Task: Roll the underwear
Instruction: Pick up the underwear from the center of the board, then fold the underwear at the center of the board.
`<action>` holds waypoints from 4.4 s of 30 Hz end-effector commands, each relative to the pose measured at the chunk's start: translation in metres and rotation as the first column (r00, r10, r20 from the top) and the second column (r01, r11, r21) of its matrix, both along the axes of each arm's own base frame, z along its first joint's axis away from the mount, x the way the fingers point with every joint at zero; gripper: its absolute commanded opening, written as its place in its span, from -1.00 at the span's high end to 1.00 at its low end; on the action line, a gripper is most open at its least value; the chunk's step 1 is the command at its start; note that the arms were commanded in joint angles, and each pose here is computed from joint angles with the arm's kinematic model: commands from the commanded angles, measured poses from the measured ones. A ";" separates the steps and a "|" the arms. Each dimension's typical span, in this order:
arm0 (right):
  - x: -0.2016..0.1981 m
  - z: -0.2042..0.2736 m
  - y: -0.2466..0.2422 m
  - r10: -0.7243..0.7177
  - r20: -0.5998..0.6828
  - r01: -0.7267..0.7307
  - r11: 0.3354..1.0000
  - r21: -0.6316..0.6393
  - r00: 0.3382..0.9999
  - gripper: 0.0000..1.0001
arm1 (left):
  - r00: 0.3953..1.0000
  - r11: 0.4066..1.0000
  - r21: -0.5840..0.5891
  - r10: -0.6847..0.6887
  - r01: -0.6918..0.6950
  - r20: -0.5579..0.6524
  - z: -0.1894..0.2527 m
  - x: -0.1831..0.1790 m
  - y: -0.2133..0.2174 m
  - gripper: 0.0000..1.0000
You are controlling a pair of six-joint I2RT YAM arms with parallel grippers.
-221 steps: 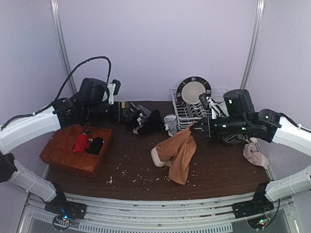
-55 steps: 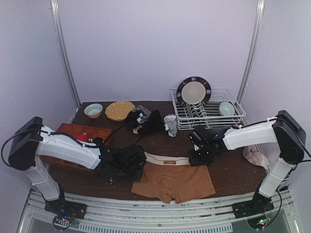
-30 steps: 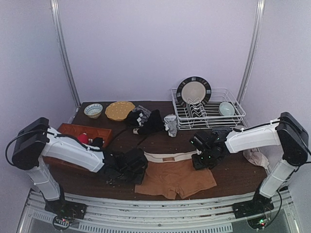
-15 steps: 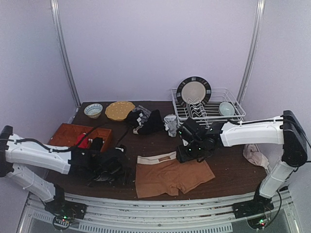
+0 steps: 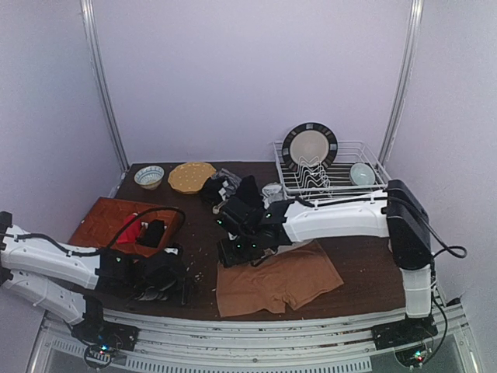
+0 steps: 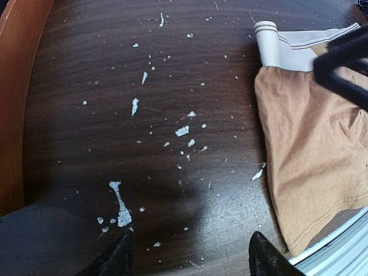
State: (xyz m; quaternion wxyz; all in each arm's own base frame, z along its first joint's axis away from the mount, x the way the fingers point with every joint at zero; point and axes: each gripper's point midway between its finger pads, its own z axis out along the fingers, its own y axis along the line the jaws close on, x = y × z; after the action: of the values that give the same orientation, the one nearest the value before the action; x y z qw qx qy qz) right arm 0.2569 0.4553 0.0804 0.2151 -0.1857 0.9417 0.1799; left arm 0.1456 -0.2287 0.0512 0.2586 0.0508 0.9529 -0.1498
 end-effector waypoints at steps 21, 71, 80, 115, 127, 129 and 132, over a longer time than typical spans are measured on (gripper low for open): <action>0.021 -0.019 0.028 -0.127 -0.062 0.126 0.992 -0.015 0.990 1.00 | 0.994 0.988 -0.118 -0.107 0.101 -0.040 -0.010 -0.011 -0.036 -0.31; 0.039 0.010 0.002 -0.180 -0.168 0.214 0.953 0.215 0.969 1.00 | 0.955 0.918 -0.290 -0.293 0.269 -0.041 -0.013 0.013 -0.085 -0.08; 0.037 0.015 0.006 -0.167 -0.175 0.206 0.950 0.233 0.970 1.00 | 0.949 0.917 -0.287 -0.308 0.277 -0.067 -0.026 0.012 -0.080 1.00; 0.036 0.043 -0.114 -0.182 -0.124 0.206 0.951 0.229 0.976 1.00 | 0.951 0.905 0.302 -0.308 0.300 -0.023 0.075 0.010 -0.127 1.00; 0.043 0.023 -0.159 -0.212 -0.126 0.229 0.964 0.137 0.969 1.00 | 0.906 0.885 0.193 -0.417 0.423 -0.073 0.062 0.001 -0.209 1.00; 0.044 0.021 -0.167 -0.222 -0.124 0.236 0.964 0.120 0.967 1.00 | 0.898 0.880 0.179 -0.432 0.439 -0.080 0.058 0.000 -0.220 1.00; 0.045 0.016 -0.179 -0.239 -0.125 0.251 0.963 0.093 0.963 1.00 | 0.891 0.875 0.168 -0.448 0.455 -0.079 0.056 0.002 -0.235 1.00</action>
State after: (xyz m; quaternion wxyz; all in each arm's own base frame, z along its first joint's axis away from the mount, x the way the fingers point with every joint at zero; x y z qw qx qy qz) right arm 0.3015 0.2994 0.0969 0.1862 -0.0479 0.9514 0.2405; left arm 0.1508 -0.4359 0.1008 0.1954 0.2741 0.9378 -0.0847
